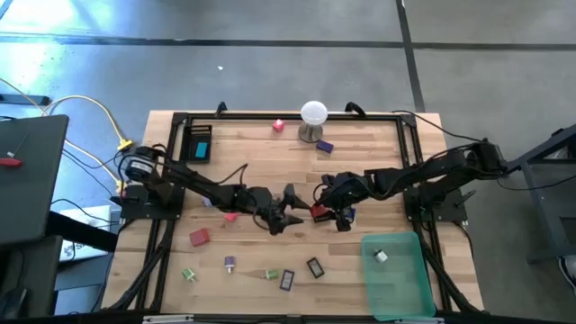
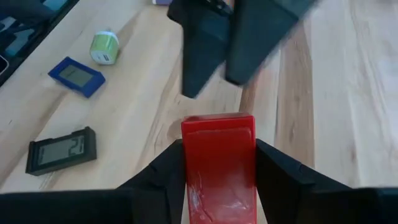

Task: Pick & Place Office items
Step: Put the red digital clock into the black bin

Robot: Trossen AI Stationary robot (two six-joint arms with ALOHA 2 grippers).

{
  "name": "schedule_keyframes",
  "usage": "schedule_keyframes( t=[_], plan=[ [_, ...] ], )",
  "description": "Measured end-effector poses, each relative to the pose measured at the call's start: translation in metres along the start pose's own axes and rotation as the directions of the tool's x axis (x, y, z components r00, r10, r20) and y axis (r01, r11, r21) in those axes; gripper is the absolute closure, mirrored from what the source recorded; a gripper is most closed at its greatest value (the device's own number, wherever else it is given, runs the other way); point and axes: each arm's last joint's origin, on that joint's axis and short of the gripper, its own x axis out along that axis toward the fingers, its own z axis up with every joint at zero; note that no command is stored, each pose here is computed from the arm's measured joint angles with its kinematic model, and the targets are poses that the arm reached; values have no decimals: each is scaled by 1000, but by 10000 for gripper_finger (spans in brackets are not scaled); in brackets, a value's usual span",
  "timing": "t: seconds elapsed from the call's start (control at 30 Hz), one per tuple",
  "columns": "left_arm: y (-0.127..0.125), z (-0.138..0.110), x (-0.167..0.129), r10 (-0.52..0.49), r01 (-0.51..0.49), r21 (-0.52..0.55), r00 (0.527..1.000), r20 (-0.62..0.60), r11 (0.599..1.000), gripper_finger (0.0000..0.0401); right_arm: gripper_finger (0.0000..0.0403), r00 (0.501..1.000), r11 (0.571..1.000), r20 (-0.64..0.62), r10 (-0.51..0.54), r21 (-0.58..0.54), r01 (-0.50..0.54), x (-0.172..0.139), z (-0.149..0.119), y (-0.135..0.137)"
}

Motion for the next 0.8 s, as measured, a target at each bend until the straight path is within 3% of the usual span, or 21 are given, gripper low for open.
schedule_keyframes(
  t=[0.17,0.57,0.8],
  plan=[
    [3,4,1,50,-53,78,998,41,996,116,257,1000,1000,-1,5,9,-5,0,0,0],
    [12,-9,2,70,-71,88,998,11,994,116,257,1000,999,-5,7,52,-7,0,-1,0],
    [10,-7,2,28,-34,92,997,75,995,116,258,1000,999,-5,18,52,-17,0,-1,0]
  ],
)
